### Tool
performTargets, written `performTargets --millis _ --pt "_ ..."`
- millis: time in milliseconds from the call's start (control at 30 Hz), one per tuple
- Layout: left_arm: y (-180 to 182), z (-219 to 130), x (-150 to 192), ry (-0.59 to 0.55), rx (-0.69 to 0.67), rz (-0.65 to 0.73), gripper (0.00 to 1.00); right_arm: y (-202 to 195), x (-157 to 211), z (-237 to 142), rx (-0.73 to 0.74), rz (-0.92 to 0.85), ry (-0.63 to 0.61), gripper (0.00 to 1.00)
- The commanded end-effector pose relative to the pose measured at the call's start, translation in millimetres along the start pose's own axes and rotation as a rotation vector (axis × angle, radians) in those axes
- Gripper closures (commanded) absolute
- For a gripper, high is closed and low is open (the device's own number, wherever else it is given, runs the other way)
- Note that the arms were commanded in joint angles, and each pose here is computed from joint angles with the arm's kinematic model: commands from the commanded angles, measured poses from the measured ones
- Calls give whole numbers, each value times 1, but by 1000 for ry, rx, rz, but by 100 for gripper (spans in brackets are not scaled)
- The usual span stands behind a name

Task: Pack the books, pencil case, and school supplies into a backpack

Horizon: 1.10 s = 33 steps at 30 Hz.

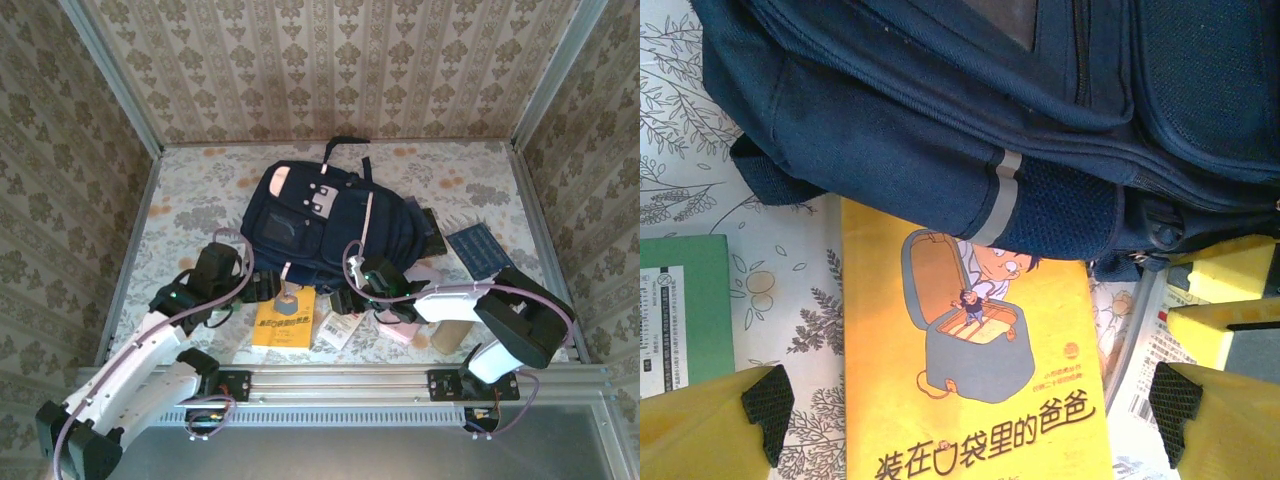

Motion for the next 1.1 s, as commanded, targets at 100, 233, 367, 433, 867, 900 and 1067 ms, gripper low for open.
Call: performTargets --millis 100,233,367,433,867,900,1067 --pt "3 13 5 3 -17 -11 5 23 -17 9 -57 -21 -39 46" --pt "7 20 12 12 -30 -10 5 26 -21 8 -35 -53 -59 45" --pt "13 28 20 21 -48 -14 5 33 -28 8 -45 -68 -89 45" --pt "16 32 24 29 -55 -14 5 37 -33 8 -65 -66 -111 45" --pt "25 42 44 54 -97 18 6 37 -36 -11 102 -243 -212 61" --pt "24 42 43 53 -95 20 5 35 -33 -13 137 -293 -219 61" --pt "21 40 39 47 -84 24 5 31 -19 -6 282 -480 -182 60"
Point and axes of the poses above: each hand's point on the last joint's axis, 136 mm out from that joint toward the fingers, its own z axis out along the fingers, its own y axis along the line the jaws close on, x = y × z, the point moved 3 cm from there along -z, back along the fingers, and after that the axes turned 6 degrees about z, right-handed, at the moved point
